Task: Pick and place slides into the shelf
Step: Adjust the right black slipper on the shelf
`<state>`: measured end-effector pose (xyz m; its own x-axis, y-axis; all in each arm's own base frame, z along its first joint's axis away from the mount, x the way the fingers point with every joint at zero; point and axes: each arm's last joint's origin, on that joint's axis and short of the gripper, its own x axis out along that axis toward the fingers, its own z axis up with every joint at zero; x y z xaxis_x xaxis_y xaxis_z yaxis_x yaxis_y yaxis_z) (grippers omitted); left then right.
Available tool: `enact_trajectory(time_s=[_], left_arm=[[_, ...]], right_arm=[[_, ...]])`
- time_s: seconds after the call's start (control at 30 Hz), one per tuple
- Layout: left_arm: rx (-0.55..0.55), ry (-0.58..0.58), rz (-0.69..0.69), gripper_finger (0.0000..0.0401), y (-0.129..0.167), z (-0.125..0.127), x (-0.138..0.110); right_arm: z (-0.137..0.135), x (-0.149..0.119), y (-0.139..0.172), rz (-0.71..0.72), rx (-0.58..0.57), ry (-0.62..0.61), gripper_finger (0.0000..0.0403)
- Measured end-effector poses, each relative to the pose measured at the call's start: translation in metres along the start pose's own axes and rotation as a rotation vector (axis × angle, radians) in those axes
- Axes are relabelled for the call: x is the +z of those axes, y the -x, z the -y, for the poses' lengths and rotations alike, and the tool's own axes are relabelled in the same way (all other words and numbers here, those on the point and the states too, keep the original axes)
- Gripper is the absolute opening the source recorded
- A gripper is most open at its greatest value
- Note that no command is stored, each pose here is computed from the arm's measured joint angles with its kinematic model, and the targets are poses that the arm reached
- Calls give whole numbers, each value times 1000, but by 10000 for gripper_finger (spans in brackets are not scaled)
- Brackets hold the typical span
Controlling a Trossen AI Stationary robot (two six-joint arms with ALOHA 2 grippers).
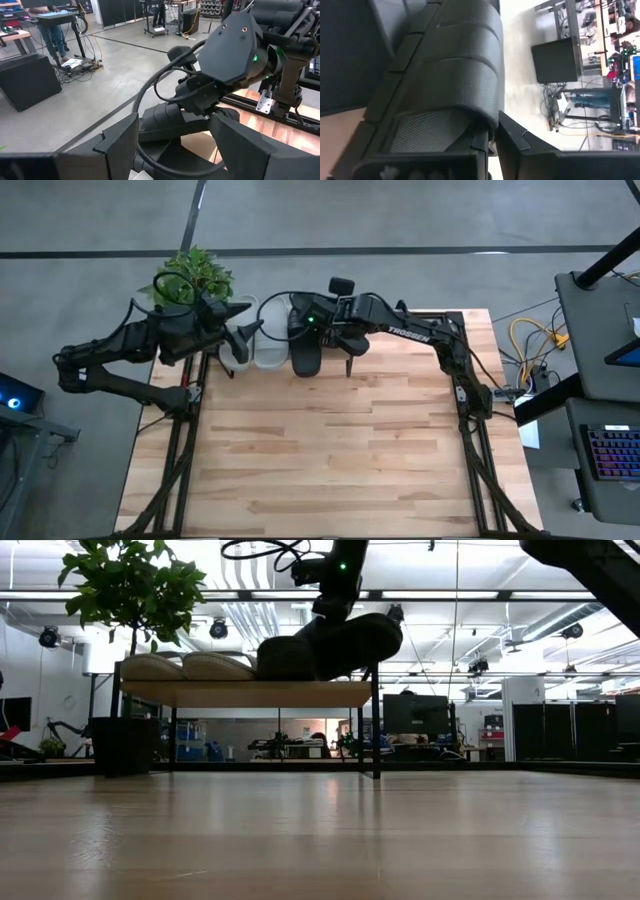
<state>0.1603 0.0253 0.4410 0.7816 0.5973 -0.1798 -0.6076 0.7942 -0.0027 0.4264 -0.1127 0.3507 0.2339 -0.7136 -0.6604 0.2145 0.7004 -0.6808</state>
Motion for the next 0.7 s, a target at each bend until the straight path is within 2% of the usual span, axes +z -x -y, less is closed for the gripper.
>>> enact_trajectory(time_s=[0.33,0.7], left_arm=[[-1,3,5,238,2,-1,1],[-1,5,7,238,2,-2,1]], right_arm=[[-3,2,4,27,57,-23,44],[1,0,11,48,85,-39,130]])
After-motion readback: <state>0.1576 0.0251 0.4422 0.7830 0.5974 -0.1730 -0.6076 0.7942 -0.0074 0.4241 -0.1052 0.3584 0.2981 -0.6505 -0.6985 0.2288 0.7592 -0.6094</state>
